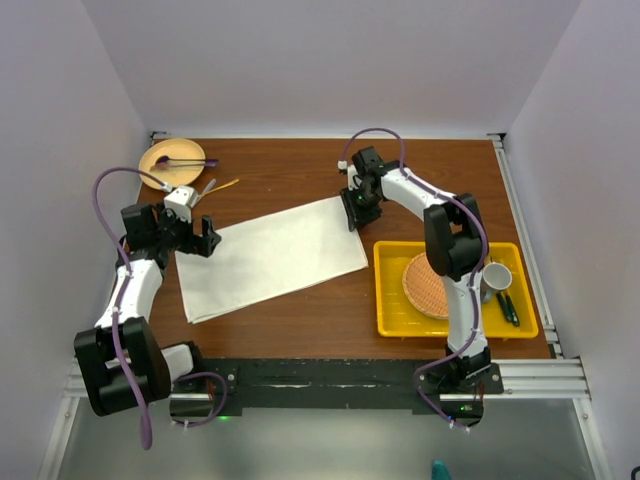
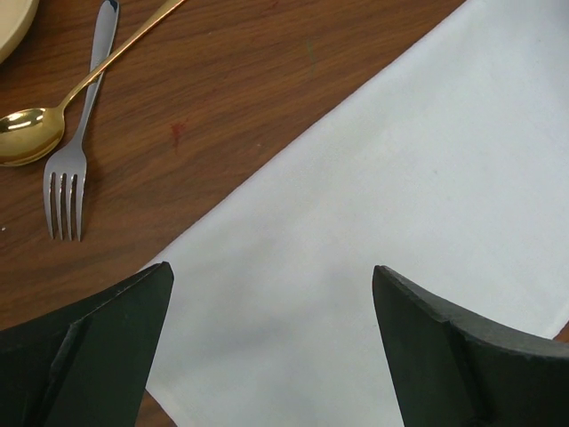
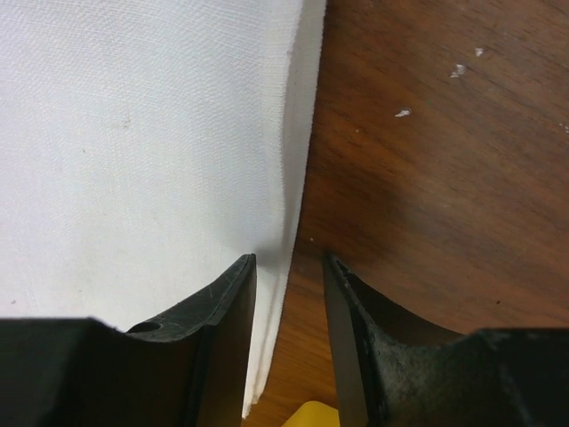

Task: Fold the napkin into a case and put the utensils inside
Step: Pick up the rectangle-folded napkin from the center of the board, then fold the rectangle-folded napkin at the center of the board, then move the square-folded napkin to the center of the board, then smooth out the square-folded napkin at the center of the board.

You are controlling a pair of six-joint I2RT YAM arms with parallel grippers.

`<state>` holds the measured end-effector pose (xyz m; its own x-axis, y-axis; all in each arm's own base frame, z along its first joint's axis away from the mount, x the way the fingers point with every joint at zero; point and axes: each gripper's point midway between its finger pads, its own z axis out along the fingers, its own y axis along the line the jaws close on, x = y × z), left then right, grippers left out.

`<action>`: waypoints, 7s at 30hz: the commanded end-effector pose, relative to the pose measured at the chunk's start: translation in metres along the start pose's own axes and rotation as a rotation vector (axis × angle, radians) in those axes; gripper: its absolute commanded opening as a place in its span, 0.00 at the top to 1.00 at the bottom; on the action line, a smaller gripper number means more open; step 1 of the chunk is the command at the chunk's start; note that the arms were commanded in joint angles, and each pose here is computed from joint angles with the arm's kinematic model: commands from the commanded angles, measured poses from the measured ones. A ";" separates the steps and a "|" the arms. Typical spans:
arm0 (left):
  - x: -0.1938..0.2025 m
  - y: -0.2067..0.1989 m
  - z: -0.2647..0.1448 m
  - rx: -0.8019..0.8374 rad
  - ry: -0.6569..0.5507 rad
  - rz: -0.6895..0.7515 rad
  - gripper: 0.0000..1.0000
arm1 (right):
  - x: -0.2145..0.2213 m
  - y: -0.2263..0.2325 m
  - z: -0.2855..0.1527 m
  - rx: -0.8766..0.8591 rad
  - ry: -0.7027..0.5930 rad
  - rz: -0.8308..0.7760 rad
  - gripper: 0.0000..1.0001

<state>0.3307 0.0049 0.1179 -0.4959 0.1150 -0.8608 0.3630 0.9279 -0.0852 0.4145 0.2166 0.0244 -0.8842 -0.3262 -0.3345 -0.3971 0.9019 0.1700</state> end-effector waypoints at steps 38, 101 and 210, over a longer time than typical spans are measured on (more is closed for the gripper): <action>-0.008 0.018 -0.003 -0.111 -0.027 -0.004 0.00 | -0.073 0.056 -0.054 -0.197 -0.178 -0.105 1.00; -0.014 0.061 -0.033 -0.096 -0.034 -0.133 0.00 | 0.010 0.192 0.023 -0.329 0.049 -0.356 0.65; 0.030 -0.141 0.040 0.573 0.145 0.672 0.52 | 0.035 0.116 -0.059 -0.462 -0.013 -0.233 0.44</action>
<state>0.2878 -0.1129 0.0825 -0.2494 0.6353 -0.7309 0.9018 0.4275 0.0639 0.3278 0.3092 0.0910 -0.6157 -0.5942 -0.5175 -0.7878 0.4780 0.3884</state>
